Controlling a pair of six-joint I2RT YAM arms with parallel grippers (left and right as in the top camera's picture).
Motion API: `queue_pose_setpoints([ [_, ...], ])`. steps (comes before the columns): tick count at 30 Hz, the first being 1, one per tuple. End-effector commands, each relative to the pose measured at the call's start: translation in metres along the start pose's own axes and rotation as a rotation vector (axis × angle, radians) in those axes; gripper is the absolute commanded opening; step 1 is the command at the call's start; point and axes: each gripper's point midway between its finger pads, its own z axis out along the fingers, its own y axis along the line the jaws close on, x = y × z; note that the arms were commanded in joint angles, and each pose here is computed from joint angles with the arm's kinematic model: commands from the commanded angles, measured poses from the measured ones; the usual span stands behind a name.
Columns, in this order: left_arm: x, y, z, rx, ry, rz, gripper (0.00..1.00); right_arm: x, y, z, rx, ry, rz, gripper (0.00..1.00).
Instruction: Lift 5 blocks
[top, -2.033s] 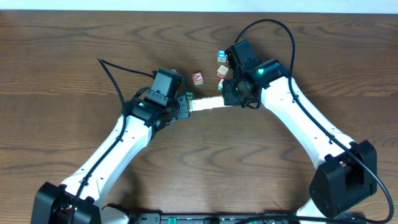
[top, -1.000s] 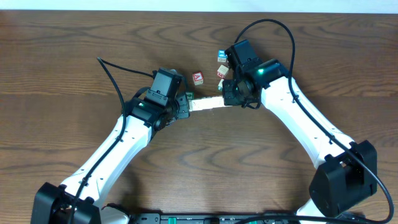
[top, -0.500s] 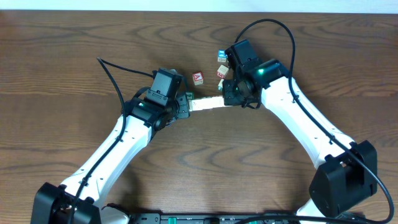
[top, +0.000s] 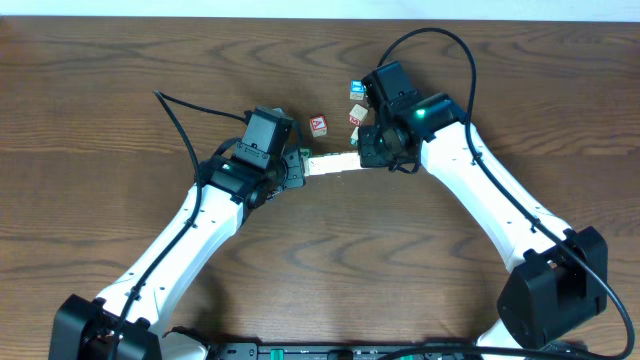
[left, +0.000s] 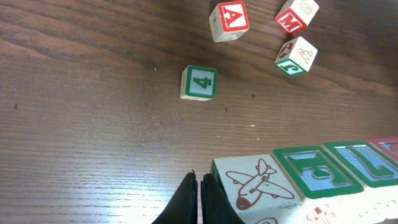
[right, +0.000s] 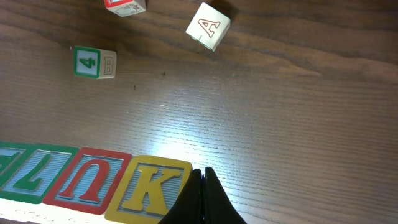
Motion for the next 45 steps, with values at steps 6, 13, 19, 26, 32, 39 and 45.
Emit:
queue_pose_setpoints([
  [6, -0.0064, -0.0921, -0.0412, 0.349, 0.012, 0.063, 0.07, 0.0254, 0.0909, -0.0282, -0.377, 0.096, -0.086, 0.01],
  [13, -0.0064, -0.0921, -0.0412, 0.349, 0.012, 0.063, 0.07, 0.0252, 0.0909, -0.0282, -0.377, 0.095, -0.087, 0.01],
  [19, -0.0064, -0.0921, -0.0412, 0.349, 0.012, 0.063, 0.07, 0.0253, 0.0909, -0.0282, -0.377, 0.096, -0.086, 0.01],
  [26, -0.0063, -0.0921, -0.0412, 0.349, 0.012, 0.063, 0.07, 0.0259, 0.0905, -0.028, -0.375, 0.098, -0.086, 0.01],
  [32, -0.0043, -0.0906, -0.0405, 0.343, 0.021, 0.061, 0.07, 0.029, 0.0879, -0.0265, -0.352, 0.106, -0.087, 0.01],
  [39, -0.0016, -0.0886, -0.0395, 0.335, 0.032, 0.059, 0.07, 0.0307, 0.0889, -0.0251, -0.329, 0.099, -0.096, 0.01],
  [45, -0.001, -0.0881, -0.0385, 0.333, 0.035, 0.059, 0.07, 0.0311, 0.0888, -0.025, -0.328, 0.1, -0.097, 0.01],
])
